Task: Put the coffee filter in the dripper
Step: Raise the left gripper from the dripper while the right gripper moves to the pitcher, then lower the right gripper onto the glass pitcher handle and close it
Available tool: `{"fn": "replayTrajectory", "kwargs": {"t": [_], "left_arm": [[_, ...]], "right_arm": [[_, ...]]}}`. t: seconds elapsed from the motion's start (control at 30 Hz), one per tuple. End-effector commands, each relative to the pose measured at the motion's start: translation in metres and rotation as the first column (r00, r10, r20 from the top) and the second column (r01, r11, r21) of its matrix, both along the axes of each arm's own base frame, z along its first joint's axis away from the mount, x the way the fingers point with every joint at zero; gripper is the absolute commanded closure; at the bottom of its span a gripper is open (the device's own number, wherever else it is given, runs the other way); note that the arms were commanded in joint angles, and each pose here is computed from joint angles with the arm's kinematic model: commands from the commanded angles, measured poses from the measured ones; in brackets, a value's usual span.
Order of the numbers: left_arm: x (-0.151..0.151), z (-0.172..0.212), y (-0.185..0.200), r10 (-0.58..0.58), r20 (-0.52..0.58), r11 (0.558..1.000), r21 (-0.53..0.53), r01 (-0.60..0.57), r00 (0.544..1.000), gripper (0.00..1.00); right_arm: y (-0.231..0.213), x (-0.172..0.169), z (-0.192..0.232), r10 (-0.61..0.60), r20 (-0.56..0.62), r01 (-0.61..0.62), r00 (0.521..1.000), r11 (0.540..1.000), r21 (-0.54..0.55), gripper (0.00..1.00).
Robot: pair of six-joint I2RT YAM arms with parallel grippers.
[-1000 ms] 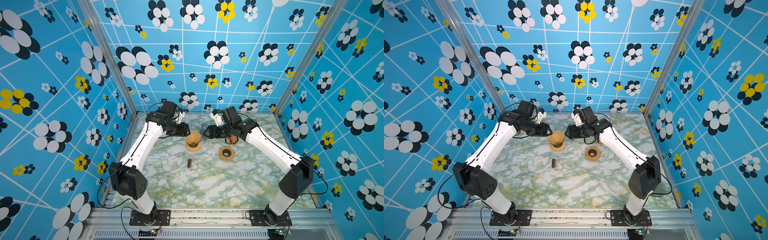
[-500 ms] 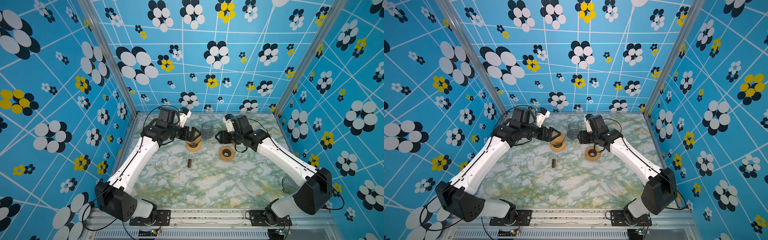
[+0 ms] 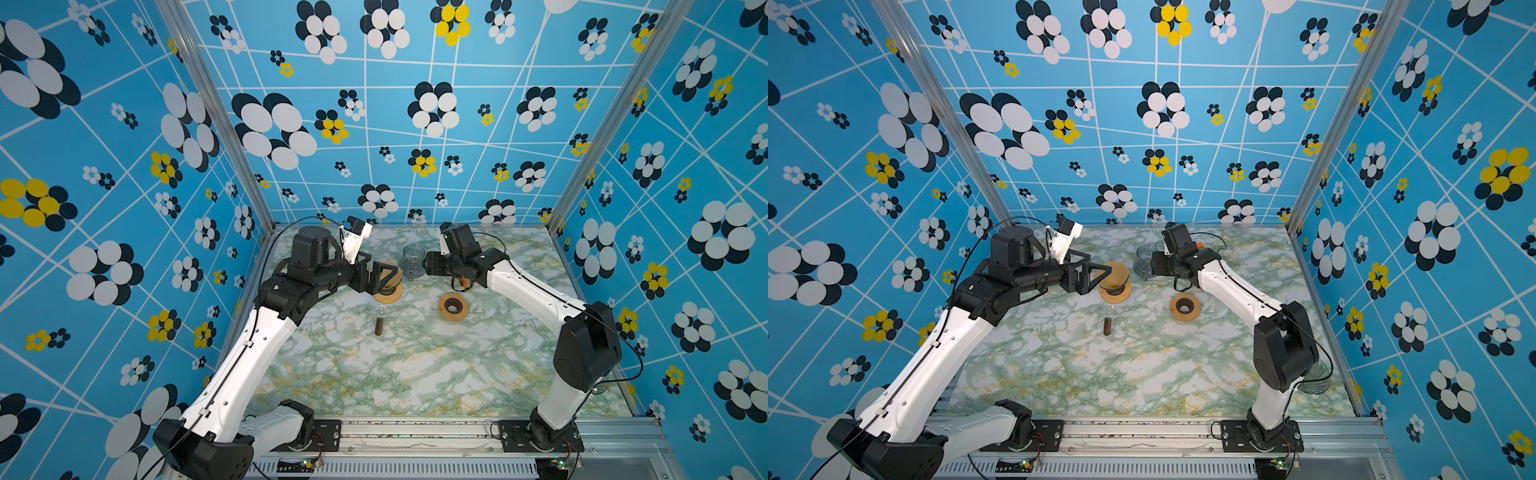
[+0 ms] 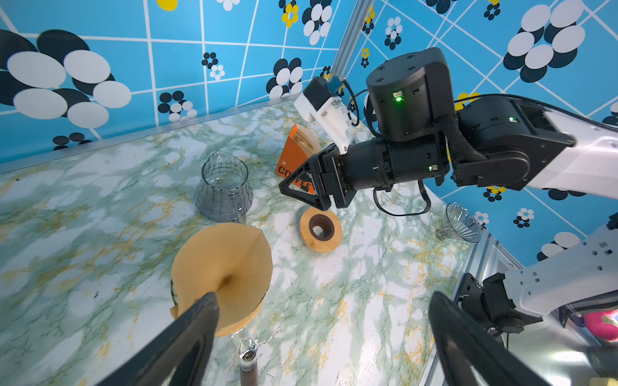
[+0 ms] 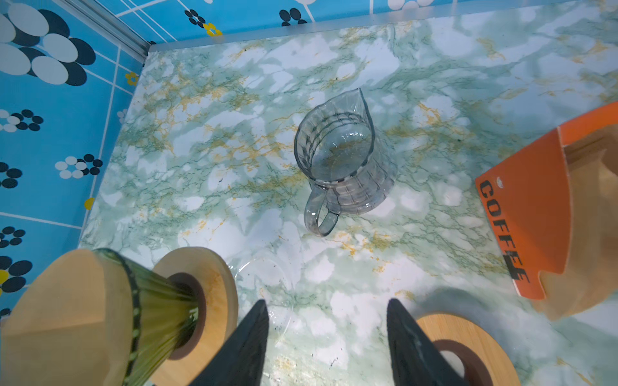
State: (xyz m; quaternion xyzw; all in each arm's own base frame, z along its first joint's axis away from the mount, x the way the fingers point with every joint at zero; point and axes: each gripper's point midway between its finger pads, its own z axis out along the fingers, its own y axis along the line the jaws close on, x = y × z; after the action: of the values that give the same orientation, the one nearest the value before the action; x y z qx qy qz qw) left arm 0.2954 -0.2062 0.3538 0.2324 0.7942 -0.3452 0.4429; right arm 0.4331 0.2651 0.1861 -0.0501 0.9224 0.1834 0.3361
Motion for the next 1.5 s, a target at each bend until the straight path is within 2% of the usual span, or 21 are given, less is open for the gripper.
{"fn": "replayTrajectory", "kwargs": {"t": [0.0, 0.27, 0.7, 1.1, 1.3, 1.33, 1.47], "left_arm": [[-0.002, 0.003, 0.004, 0.011, 0.048, 1.0, 0.013, -0.012, 0.999, 0.01], [-0.006, 0.009, 0.005, 0.007, 0.064, 1.0, -0.001, -0.007, 0.998, 0.01], [-0.005, 0.014, 0.012, 0.023, 0.075, 1.0, -0.004, -0.023, 0.997, 0.01], [-0.002, 0.018, 0.018, 0.028, 0.078, 0.999, -0.032, -0.026, 0.997, 0.01], [-0.001, 0.017, 0.019, 0.031, 0.078, 0.999, -0.03, -0.029, 0.996, 0.01], [0.0, 0.017, 0.019, 0.032, 0.078, 0.999, -0.031, -0.029, 0.996, 0.01], [0.002, 0.015, 0.018, 0.031, 0.072, 0.999, -0.031, -0.029, 0.997, 0.01]], "right_arm": [[0.011, 0.011, 0.0, -0.032, -0.021, 0.032, 0.999, 0.999, 0.002, 0.43], [0.024, 0.021, -0.023, -0.067, -0.07, 0.063, 0.995, 0.996, -0.065, 0.5], [0.03, 0.02, -0.067, -0.086, -0.14, 0.066, 0.986, 0.988, -0.14, 0.53], [0.041, 0.024, -0.074, -0.055, -0.153, 0.032, 0.987, 0.988, -0.152, 0.54], [0.041, 0.028, -0.07, -0.083, -0.139, 0.061, 0.987, 0.985, -0.158, 0.54], [0.041, 0.029, -0.081, -0.091, -0.152, 0.064, 0.984, 0.983, -0.174, 0.55], [0.04, 0.031, -0.083, -0.108, -0.15, 0.078, 0.983, 0.978, -0.191, 0.56]]}}
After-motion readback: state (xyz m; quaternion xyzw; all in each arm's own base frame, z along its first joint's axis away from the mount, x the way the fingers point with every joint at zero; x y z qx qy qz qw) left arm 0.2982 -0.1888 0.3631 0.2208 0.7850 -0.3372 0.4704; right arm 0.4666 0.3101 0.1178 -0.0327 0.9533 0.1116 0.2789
